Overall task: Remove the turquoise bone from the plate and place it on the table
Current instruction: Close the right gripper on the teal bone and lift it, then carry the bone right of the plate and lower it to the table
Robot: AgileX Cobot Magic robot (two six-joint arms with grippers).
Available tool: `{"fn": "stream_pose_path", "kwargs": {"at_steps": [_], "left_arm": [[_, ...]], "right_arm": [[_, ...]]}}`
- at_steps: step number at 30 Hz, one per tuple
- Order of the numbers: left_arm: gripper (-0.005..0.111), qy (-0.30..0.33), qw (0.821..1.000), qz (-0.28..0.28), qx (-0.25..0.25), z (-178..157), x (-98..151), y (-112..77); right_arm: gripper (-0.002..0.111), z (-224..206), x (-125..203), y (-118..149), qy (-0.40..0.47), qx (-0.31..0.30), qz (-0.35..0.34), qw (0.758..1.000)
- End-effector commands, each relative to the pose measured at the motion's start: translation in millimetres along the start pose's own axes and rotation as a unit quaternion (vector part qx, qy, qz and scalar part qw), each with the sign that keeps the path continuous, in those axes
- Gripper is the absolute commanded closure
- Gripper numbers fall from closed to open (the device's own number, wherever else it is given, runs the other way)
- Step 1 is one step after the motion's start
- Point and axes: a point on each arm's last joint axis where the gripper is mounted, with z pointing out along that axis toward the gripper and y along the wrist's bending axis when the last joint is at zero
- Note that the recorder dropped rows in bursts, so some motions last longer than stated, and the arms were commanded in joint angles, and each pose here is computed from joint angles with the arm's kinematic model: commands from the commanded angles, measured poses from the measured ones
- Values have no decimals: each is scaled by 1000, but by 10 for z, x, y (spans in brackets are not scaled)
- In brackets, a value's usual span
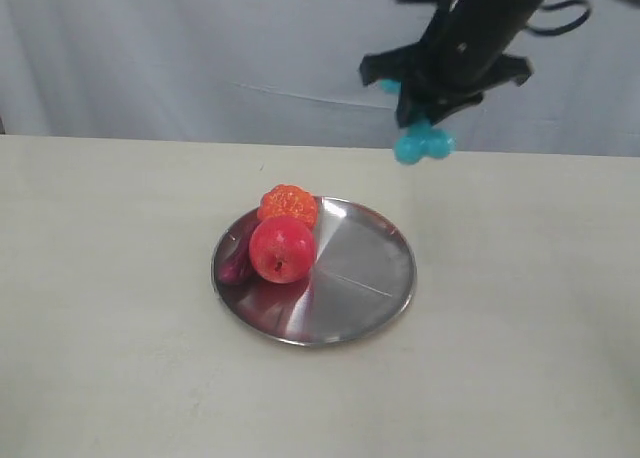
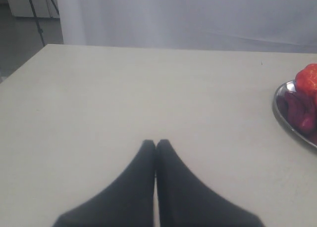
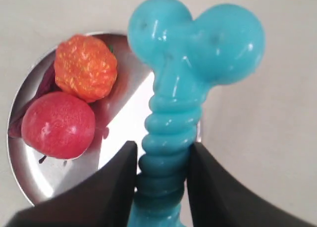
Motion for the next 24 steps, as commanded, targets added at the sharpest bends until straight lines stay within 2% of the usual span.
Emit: {"fn": "stream_pose_path", "kwargs": {"at_steps": [1, 6, 12, 17, 24], "left_arm": [[107, -2, 1000, -5, -1, 2, 3, 1], [107, -2, 1000, -5, -1, 2, 3, 1], [107, -2, 1000, -5, -1, 2, 3, 1], [107, -2, 1000, -5, -1, 2, 3, 1], [107, -2, 1000, -5, -1, 2, 3, 1]], "right_arm": [[109, -658, 14, -424, -37, 32, 25, 998], [109, -836, 122, -891, -18, 56, 57, 997], [109, -376, 452, -1188, 42, 39, 84, 995], [109, 181, 689, -1231, 42, 25, 92, 995], [109, 906, 908, -1139, 114, -10, 94, 989]]}}
